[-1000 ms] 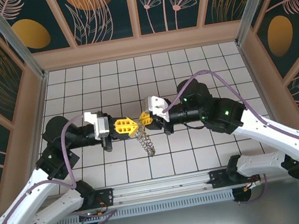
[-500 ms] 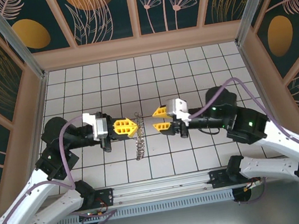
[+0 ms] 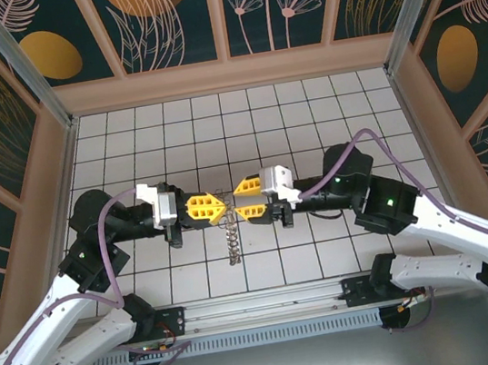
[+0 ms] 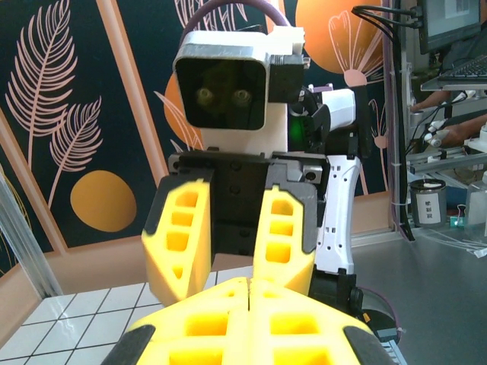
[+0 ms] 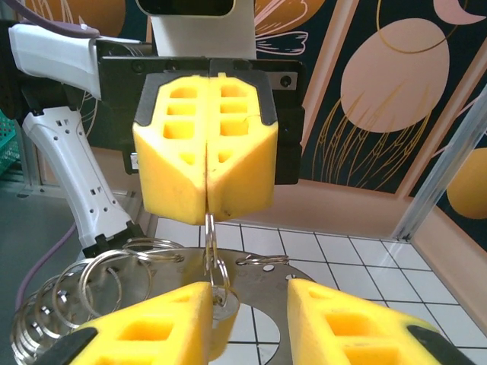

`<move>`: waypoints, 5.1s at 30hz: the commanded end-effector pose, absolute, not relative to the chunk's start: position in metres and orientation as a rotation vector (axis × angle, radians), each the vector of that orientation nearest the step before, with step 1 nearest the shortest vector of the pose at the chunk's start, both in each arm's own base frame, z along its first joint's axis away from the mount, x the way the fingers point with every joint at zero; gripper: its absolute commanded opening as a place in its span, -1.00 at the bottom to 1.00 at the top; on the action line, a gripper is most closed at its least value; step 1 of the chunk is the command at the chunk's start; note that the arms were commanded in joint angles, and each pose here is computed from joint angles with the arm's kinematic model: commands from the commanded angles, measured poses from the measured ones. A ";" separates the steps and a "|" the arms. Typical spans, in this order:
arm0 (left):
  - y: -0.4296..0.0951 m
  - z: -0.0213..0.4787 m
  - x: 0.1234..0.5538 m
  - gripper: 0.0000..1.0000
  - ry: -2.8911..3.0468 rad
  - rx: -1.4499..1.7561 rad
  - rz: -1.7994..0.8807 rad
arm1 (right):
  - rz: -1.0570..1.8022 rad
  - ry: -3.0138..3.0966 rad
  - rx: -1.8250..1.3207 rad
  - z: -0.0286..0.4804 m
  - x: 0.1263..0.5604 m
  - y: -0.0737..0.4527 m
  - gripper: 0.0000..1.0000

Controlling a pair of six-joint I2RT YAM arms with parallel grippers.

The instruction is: Put the keys on the keyring

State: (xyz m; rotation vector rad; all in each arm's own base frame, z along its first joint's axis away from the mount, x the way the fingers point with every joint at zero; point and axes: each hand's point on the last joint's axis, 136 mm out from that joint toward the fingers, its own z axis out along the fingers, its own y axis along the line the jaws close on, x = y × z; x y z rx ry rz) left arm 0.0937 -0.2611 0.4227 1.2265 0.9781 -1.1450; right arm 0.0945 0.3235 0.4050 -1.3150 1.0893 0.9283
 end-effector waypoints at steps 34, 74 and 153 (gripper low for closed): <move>-0.265 0.432 0.092 -1.00 0.922 1.232 -1.161 | 0.932 1.024 -1.340 0.408 0.099 0.337 -1.00; -0.271 0.369 0.144 -1.00 1.306 1.384 -0.828 | 0.691 1.286 -1.524 0.375 0.135 0.343 -1.00; -0.265 0.418 0.114 -1.00 0.984 1.126 -1.094 | 0.925 1.127 -1.293 0.404 0.111 0.318 -0.46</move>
